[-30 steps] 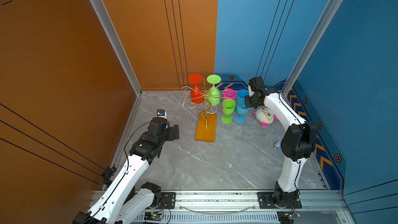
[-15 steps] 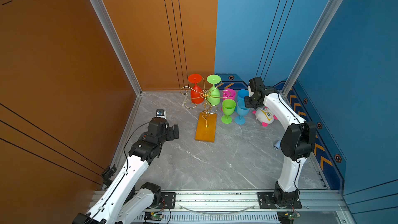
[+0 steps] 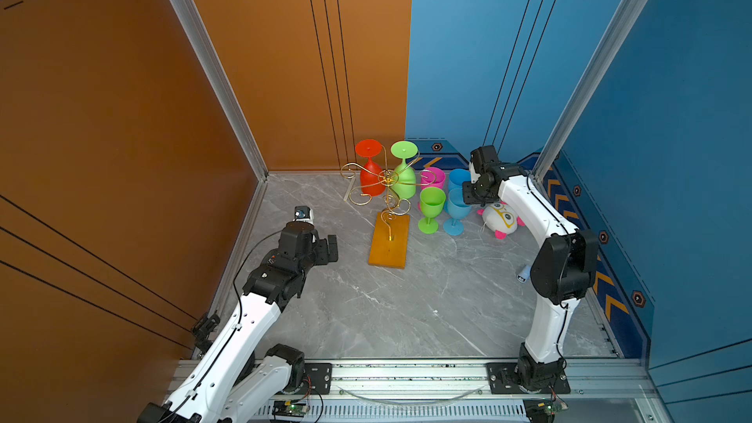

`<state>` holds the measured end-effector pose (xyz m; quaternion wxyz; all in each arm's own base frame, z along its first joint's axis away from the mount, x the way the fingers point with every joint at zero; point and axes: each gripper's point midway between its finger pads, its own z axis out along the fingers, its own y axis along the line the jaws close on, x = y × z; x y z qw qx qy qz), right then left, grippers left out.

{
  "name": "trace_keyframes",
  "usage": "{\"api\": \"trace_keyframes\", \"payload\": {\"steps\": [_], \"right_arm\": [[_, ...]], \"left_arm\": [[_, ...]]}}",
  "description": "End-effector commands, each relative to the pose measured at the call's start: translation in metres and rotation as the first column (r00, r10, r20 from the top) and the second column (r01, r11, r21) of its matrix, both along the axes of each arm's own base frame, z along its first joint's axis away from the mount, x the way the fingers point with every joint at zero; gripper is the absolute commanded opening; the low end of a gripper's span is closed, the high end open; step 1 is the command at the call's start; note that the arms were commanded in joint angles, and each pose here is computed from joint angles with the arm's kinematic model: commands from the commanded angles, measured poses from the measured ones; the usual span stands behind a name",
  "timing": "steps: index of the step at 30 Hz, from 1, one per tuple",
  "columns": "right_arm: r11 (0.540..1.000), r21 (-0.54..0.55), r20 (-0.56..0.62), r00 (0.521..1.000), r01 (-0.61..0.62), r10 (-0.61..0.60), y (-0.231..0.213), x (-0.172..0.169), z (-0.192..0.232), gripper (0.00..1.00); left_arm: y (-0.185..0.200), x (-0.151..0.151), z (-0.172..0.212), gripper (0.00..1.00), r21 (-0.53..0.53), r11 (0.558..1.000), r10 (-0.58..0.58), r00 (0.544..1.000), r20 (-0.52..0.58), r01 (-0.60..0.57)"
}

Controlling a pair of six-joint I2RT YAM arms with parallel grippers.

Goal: Take the wine glass off the wine glass rack
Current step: 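Open the right gripper and raise it off the cyan glass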

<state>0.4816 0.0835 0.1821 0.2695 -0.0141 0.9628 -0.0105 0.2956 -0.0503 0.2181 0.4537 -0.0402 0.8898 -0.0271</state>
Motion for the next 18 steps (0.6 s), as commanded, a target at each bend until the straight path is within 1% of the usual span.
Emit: {"api": "trace_keyframes", "payload": {"steps": [1, 5, 8, 11, 15, 18], "right_arm": [[1.000, -0.008, 0.074, 0.997, 0.004, -0.003, -0.006, -0.011, 0.043, 0.58], [1.000, 0.016, 0.124, 0.992, -0.016, 0.014, -0.001, -0.016, 0.067, 0.70], [0.997, 0.069, 0.159, 0.987, -0.041, 0.030, 0.007, -0.018, 0.084, 0.75], [0.988, 0.134, 0.194, 0.980, -0.082, 0.055, 0.019, -0.019, 0.102, 0.77], [0.941, 0.289, 0.258, 0.961, -0.177, 0.101, 0.046, -0.019, 0.128, 0.76], [0.908, 0.365, 0.293, 0.951, -0.207, 0.099, 0.058, -0.017, 0.144, 0.73]], "left_arm": [[0.000, 0.003, 0.014, 1.00, -0.033, 0.999, 0.003, 0.999, 0.035, -0.002], [0.000, 0.003, 0.014, 1.00, -0.041, 0.999, 0.002, 0.999, 0.037, 0.000], [0.001, 0.003, 0.014, 1.00, -0.046, 0.999, 0.003, 0.999, 0.041, -0.002], [0.000, 0.003, 0.015, 1.00, -0.050, 0.999, 0.002, 0.999, 0.047, 0.001], [-0.001, 0.002, 0.015, 1.00, -0.053, 0.999, -0.002, 0.999, 0.048, 0.005], [-0.001, 0.002, 0.015, 1.00, -0.057, 0.998, -0.006, 0.999, 0.050, 0.009]]}}
